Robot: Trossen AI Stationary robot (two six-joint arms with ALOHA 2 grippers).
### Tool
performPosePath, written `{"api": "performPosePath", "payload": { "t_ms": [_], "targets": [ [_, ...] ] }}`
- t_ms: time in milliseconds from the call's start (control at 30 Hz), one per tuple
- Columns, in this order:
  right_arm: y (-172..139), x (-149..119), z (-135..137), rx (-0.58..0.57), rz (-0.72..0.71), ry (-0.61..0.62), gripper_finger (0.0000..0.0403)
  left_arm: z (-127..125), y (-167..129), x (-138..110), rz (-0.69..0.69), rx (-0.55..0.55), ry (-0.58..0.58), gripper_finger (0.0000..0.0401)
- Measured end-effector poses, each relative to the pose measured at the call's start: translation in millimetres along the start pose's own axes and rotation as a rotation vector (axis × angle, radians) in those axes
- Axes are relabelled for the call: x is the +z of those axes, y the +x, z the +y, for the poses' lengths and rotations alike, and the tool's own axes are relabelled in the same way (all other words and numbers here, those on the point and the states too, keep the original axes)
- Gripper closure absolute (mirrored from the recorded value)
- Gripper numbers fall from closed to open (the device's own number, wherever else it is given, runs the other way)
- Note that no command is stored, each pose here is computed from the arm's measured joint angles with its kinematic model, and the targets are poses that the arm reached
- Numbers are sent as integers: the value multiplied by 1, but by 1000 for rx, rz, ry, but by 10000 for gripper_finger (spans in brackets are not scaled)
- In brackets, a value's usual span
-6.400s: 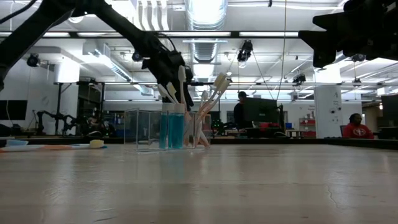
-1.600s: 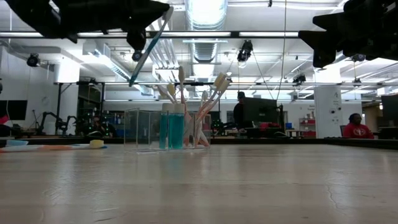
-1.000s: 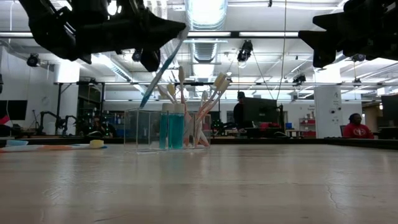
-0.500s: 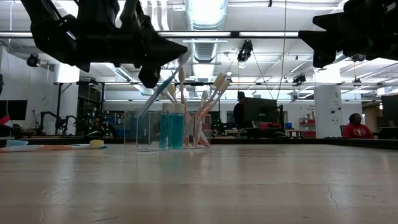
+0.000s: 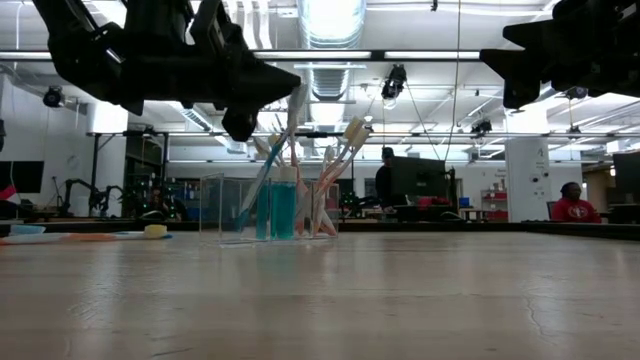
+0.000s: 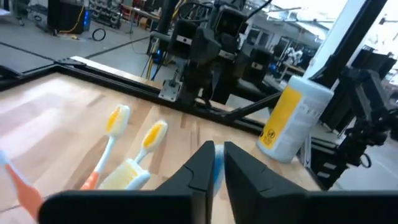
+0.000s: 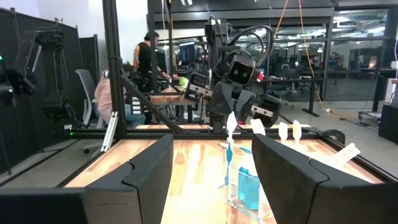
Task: Pick & Place toothbrushing station
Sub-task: Put the blue toothbrush into the transparent organizer
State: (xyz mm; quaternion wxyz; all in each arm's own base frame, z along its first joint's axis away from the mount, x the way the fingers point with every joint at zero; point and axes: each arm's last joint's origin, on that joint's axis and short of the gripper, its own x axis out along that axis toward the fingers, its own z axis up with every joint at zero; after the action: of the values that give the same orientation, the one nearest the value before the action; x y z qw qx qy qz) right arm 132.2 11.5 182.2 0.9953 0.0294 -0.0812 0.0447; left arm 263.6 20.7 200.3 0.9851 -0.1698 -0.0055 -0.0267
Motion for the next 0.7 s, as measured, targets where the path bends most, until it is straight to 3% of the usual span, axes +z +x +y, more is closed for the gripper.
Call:
{"api": "performPosePath", "payload": {
  "t_ms": [333, 500, 600, 700],
  "targets": [
    [0, 0, 0, 0, -1, -2, 188, -4, -3, 8, -25, -22, -40, 266],
    [0, 0, 0, 0, 0, -2, 188, -11, -12, 28, -92, -34, -18, 250],
    [0, 0, 0, 0, -1, -1, 188, -15, -17, 43, -79, 55, -6, 250],
    [0, 0, 0, 0, -1, 0, 188, -20, -20, 61, 34, 162, -1, 250]
  ]
}}
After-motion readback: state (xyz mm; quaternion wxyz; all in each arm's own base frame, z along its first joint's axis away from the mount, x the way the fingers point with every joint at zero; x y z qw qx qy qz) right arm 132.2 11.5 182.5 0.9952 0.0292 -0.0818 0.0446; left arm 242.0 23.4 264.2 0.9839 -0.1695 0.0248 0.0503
